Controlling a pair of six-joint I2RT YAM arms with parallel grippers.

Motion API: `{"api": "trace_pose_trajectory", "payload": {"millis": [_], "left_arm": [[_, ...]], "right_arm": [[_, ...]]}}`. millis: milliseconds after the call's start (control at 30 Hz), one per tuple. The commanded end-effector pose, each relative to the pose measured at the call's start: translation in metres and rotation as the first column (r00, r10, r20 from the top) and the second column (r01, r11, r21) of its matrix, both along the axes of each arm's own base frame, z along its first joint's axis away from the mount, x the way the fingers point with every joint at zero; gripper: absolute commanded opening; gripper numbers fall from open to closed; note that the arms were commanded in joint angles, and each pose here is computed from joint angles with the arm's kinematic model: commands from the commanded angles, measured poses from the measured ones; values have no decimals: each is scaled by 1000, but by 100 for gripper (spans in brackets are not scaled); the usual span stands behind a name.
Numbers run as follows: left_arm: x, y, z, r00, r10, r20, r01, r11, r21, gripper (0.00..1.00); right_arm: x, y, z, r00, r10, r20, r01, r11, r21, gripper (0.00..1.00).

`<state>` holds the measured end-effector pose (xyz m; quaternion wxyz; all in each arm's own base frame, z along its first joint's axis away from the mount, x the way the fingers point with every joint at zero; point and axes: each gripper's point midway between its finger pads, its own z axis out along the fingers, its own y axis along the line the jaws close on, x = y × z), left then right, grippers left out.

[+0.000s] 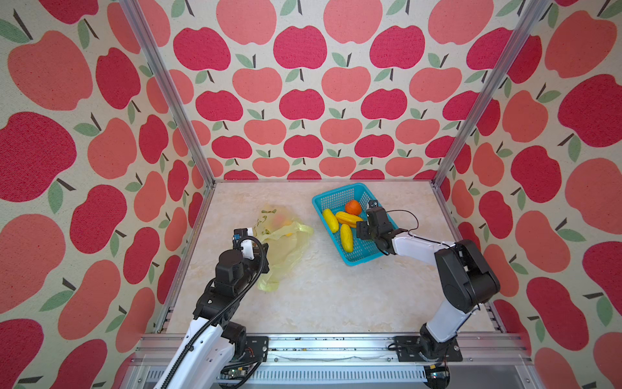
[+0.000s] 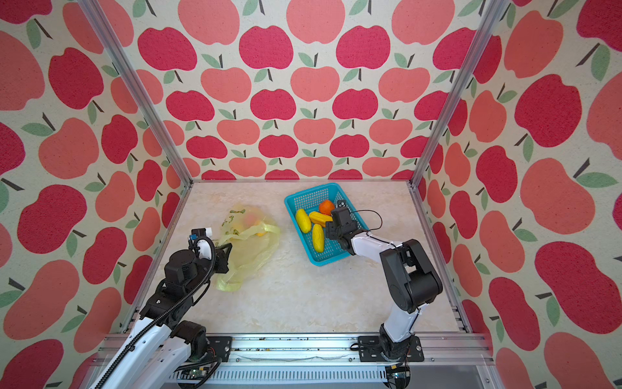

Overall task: Untie the knot of the plastic bag and take out the fruit
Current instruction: Place the fruit in the basket.

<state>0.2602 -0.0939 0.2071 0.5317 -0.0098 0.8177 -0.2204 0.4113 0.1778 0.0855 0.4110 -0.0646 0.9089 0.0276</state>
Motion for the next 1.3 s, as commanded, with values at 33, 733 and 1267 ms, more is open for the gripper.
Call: {"api": "trace_pose_trajectory", "payload": {"millis": [33, 733, 1267], "left_arm": [[1, -1, 7, 1000, -2, 12, 2, 1000, -18, 0], [0, 0, 9, 1000, -1, 21, 1, 1000, -25, 0], [-5, -12, 22, 995, -71, 69, 76, 995, -60, 0]], "right_arm": [[-14, -4, 40, 995, -9, 102, 5, 999, 43, 92], [-175, 222, 124, 609, 647, 459, -665, 732, -149, 40], [-134, 317, 19, 689, 676, 261, -688, 723, -61, 35]]}}
